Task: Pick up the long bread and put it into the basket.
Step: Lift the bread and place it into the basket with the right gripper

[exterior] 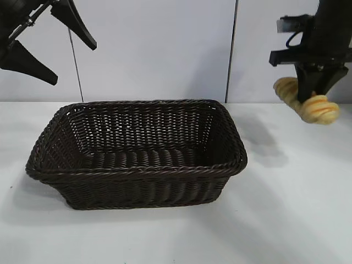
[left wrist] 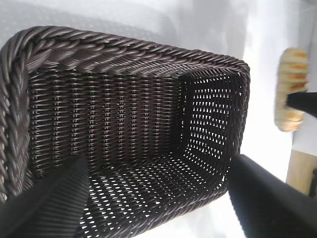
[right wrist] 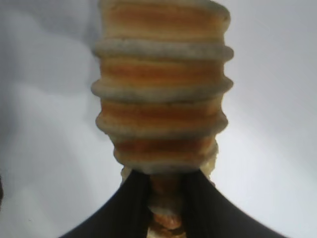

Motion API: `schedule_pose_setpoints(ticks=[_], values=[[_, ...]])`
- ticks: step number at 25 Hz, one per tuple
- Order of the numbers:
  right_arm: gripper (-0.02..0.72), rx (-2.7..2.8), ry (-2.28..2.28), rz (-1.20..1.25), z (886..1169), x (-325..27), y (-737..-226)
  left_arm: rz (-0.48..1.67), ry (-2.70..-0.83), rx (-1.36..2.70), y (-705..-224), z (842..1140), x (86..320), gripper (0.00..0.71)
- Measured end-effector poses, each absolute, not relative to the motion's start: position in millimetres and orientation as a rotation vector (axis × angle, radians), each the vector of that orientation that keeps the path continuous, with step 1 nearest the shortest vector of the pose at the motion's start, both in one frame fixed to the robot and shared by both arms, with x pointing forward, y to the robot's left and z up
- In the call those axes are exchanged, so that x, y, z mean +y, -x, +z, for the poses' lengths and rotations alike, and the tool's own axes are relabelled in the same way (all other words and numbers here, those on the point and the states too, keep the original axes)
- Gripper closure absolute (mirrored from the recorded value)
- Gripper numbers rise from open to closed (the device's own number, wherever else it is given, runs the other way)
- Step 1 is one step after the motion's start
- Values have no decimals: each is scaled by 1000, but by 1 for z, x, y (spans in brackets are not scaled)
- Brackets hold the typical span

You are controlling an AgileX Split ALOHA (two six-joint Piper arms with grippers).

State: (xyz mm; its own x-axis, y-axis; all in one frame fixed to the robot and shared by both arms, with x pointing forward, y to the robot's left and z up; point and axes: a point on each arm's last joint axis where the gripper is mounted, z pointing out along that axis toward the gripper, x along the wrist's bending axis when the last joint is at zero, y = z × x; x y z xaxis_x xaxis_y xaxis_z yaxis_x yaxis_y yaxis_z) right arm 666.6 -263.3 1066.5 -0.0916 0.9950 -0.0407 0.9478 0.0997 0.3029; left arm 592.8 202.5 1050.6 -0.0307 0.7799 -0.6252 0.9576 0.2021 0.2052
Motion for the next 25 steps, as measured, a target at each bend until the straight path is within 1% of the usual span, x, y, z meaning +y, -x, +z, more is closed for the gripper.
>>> schedule_pose_setpoints(ticks=[5, 8, 15, 25], values=[[554, 2166, -1935, 303, 1067, -260, -665, -360, -1618, 1848, -593, 1051, 202, 148], [554, 2205, -1896, 309, 1067, -248, -664, -360, -1618, 1848, -593, 1051, 202, 148], [554, 2336, -1757, 332, 1067, -192, -653, -360, -1618, 1848, -593, 1051, 202, 148], [555, 2555, -1479, 374, 1067, -95, -615, -360, -1618, 1848, -593, 1051, 202, 148]])
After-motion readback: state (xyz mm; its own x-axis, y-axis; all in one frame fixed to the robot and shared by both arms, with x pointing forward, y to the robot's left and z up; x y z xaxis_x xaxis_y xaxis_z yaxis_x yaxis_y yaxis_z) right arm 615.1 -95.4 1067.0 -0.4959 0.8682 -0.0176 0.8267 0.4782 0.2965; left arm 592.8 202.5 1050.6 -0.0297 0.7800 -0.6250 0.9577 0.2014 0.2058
